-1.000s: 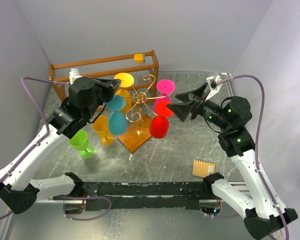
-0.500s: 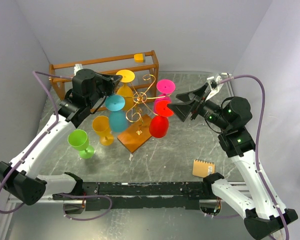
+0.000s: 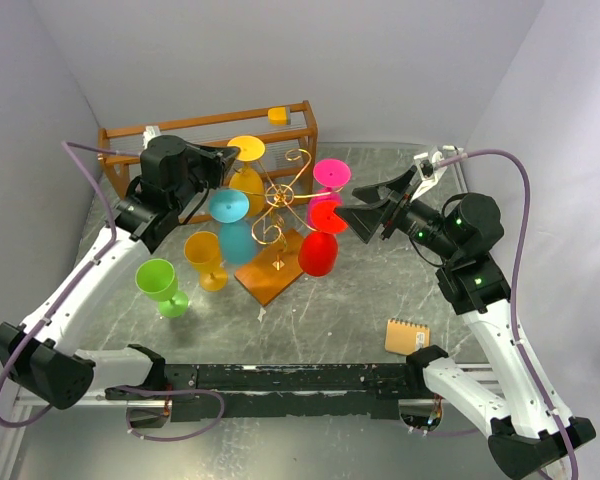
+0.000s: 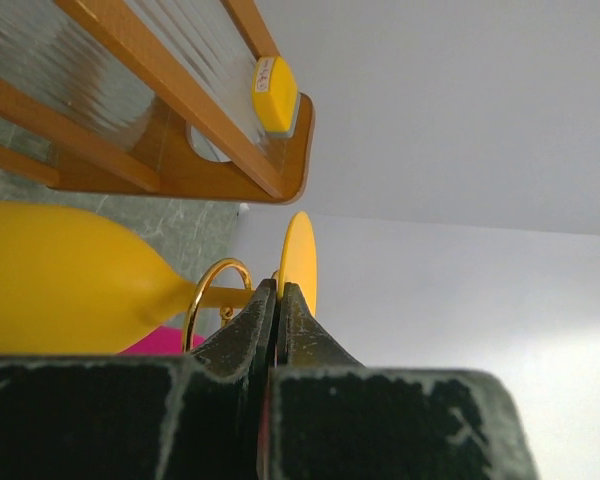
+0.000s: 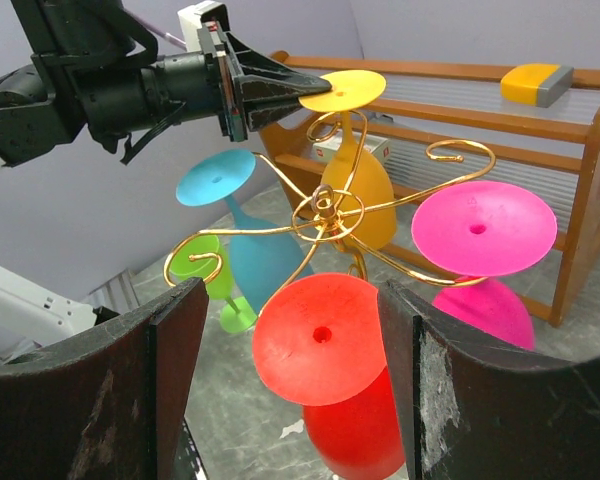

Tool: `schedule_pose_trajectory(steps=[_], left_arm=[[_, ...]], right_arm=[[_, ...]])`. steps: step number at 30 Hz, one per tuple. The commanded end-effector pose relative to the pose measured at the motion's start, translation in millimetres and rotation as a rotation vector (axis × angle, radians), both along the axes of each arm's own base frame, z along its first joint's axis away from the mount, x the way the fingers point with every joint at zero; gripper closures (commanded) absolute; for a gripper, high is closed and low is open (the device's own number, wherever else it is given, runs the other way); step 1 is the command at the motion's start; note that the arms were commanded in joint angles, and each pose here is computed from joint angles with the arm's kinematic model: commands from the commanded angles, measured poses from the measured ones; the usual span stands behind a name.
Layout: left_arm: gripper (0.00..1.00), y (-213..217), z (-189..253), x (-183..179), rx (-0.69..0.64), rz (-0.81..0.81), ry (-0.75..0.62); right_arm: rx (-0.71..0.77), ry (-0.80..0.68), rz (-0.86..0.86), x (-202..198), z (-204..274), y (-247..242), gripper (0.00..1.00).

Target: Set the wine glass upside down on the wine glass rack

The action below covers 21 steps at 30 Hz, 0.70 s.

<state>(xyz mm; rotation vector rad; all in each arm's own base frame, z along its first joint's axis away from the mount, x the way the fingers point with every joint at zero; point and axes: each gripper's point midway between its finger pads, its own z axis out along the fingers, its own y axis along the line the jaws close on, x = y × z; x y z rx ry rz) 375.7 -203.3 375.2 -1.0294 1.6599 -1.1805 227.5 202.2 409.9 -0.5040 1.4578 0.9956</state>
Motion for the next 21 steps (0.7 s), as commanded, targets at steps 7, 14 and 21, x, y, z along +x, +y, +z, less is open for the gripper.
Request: schedule_pose_trajectory(steps=[7, 14, 21], left_arm=[[0.93, 28.0, 18.7, -7.5, 0.016, 0.088, -0.059], [0.91, 36.8, 2.3, -16.8, 0.049, 0.100, -0.015], [0.83, 38.9, -10.1, -20.7, 0.062, 0.095, 0.018]], right_arm=[[0.008, -0.007, -0.006, 1.0, 2.0, 0.0, 0.31], [0.013, -0.008, -0.009, 0.0, 2.3, -0.7, 0.31], [0.016, -0.006, -0.005, 0.6, 1.4, 0.0, 0.31]])
